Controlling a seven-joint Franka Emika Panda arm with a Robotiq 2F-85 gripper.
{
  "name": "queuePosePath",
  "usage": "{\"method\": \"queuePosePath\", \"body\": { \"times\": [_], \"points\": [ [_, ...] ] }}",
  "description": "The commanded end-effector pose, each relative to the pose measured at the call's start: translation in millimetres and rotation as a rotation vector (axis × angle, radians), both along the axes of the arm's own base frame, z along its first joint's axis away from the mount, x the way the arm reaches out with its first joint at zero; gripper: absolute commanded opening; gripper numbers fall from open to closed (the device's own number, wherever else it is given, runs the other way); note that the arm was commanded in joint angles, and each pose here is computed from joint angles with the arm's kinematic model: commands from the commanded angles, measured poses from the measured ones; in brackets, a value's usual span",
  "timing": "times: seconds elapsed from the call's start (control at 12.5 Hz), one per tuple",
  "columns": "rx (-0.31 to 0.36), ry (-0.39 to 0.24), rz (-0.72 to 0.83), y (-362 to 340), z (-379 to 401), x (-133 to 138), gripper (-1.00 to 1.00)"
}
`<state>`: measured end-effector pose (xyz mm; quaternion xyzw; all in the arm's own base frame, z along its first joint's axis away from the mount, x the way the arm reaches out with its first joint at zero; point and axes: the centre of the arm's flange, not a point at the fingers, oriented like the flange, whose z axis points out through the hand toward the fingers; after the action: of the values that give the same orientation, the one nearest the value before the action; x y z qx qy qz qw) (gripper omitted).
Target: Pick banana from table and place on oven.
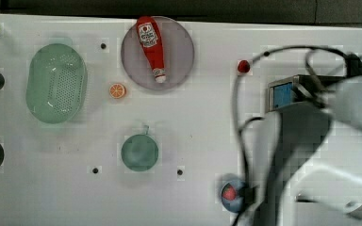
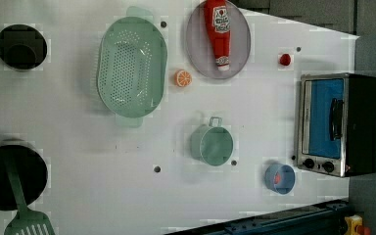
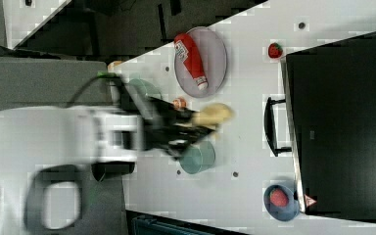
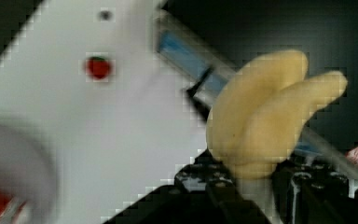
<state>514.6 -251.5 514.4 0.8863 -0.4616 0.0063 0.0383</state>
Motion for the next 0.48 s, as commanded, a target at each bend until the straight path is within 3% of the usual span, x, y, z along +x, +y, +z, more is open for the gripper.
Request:
{"method": "queuePosePath", "body": {
  "times": [0.08, 0.24, 0.4, 0.48],
  "points": [
    [-0.065, -0.039, 0.117, -71.9, 0.5, -23.3, -0.48],
    [-0.088, -0.017, 0.142, -103.7, -25.1, -28.4, -0.48],
    [-0.028, 0.004, 0.131, -121.6, -56.9, -33.5, -0.48],
    [0.003, -0.017, 0.111, -127.6, -69.7, -32.7, -0.48]
  ]
}}
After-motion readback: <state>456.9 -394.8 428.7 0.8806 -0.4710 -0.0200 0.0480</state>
